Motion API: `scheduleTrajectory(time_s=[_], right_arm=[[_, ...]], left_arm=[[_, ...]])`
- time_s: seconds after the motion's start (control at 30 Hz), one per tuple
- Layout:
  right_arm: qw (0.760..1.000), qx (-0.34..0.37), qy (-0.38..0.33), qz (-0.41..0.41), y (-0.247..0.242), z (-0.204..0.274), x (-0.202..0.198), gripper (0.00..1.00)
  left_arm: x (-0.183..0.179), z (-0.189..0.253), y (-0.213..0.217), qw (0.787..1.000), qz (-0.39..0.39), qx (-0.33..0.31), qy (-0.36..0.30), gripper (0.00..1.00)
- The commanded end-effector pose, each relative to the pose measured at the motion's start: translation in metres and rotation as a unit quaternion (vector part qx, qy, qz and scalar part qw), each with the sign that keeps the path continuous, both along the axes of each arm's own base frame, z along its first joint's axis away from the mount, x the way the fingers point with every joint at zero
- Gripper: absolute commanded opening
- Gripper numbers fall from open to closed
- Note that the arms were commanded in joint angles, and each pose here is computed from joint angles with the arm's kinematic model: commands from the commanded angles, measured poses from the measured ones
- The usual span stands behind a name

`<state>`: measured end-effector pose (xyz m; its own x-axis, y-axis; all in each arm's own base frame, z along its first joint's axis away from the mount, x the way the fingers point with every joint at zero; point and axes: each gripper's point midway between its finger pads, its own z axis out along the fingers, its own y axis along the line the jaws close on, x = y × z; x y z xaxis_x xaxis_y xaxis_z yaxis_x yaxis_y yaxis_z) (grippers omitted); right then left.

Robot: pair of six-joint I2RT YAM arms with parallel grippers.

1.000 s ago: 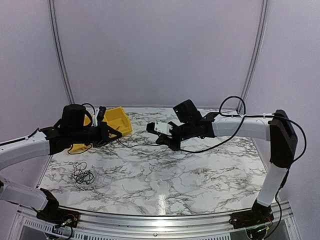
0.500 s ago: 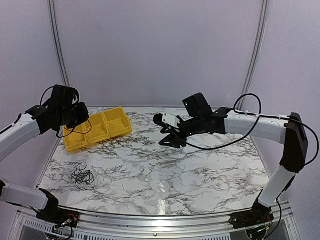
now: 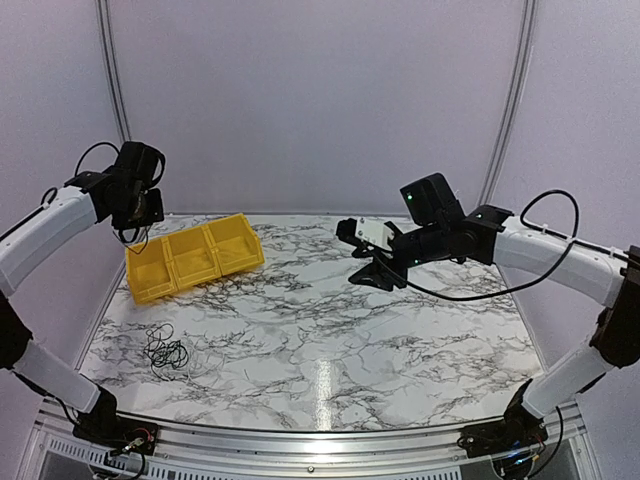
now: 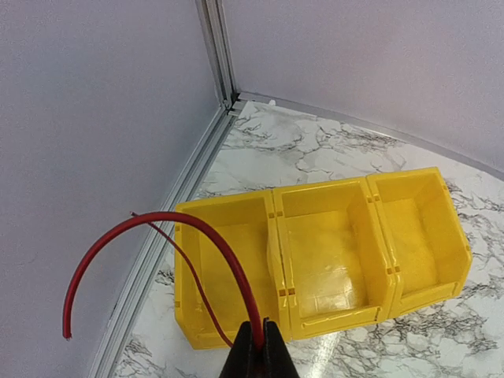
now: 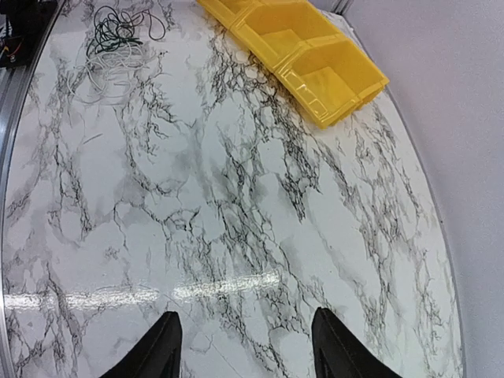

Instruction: Untangle the cables

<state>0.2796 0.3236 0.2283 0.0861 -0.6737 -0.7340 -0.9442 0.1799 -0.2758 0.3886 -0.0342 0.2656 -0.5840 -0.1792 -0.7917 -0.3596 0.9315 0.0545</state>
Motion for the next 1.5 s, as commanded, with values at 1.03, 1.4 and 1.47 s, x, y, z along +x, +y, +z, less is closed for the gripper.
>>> scheduleTrajectory(time_s=[1.03, 1.4, 1.47], right_arm=[[0.998, -0.063, -0.001, -0.018, -0.036, -0.036, -0.01, 0.57], [0.997, -0.069, -0.003, -0.019, -0.039, -0.041, -0.011, 0.57], [0.997, -0.071, -0.002, -0.018, -0.039, -0.042, -0.012, 0.57]], left_arm=[[0.055, -0.142, 0.036, 0.983, -0.052, -0.111, 0.134, 0.0], [0.071, -0.174, 0.045, 0.98, -0.02, -0.121, 0.155, 0.0], [0.072, -0.18, 0.045, 0.979, -0.023, -0.12, 0.16, 0.0]])
